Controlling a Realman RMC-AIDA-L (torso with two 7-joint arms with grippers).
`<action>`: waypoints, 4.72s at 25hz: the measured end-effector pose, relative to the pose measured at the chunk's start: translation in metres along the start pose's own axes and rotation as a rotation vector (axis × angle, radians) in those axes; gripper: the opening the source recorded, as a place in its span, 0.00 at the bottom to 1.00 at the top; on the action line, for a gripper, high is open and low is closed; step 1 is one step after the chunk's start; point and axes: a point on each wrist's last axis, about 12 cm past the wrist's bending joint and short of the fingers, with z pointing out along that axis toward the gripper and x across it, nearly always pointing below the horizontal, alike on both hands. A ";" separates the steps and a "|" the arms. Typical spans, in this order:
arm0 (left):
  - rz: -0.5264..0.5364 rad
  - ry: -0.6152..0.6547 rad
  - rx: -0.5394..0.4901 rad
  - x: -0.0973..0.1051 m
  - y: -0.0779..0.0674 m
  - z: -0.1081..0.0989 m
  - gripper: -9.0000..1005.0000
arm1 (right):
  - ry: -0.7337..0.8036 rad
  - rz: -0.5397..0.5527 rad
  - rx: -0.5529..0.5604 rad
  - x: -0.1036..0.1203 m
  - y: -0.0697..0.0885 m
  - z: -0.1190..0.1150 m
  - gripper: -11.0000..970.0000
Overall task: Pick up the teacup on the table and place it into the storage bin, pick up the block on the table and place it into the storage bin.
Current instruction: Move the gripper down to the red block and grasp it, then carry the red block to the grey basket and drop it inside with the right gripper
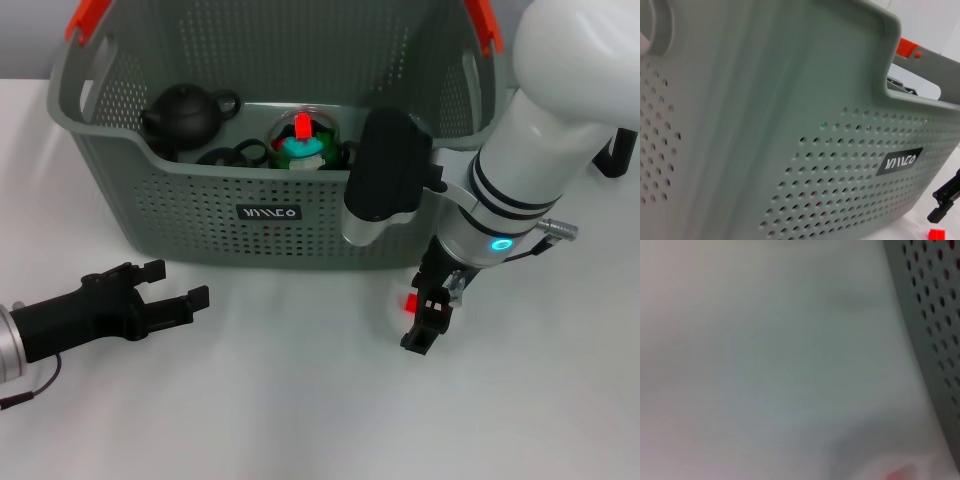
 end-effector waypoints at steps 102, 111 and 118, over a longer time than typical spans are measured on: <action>-0.005 0.027 -0.030 0.005 0.003 0.003 0.91 | -0.009 0.042 -0.162 0.007 0.015 0.007 0.16; -0.009 0.028 -0.033 0.006 0.002 0.002 0.91 | -0.044 0.059 -0.176 0.005 0.013 -0.005 0.13; -0.009 0.028 -0.033 0.007 0.002 0.002 0.91 | -0.216 0.073 -0.268 0.023 0.008 -0.053 0.13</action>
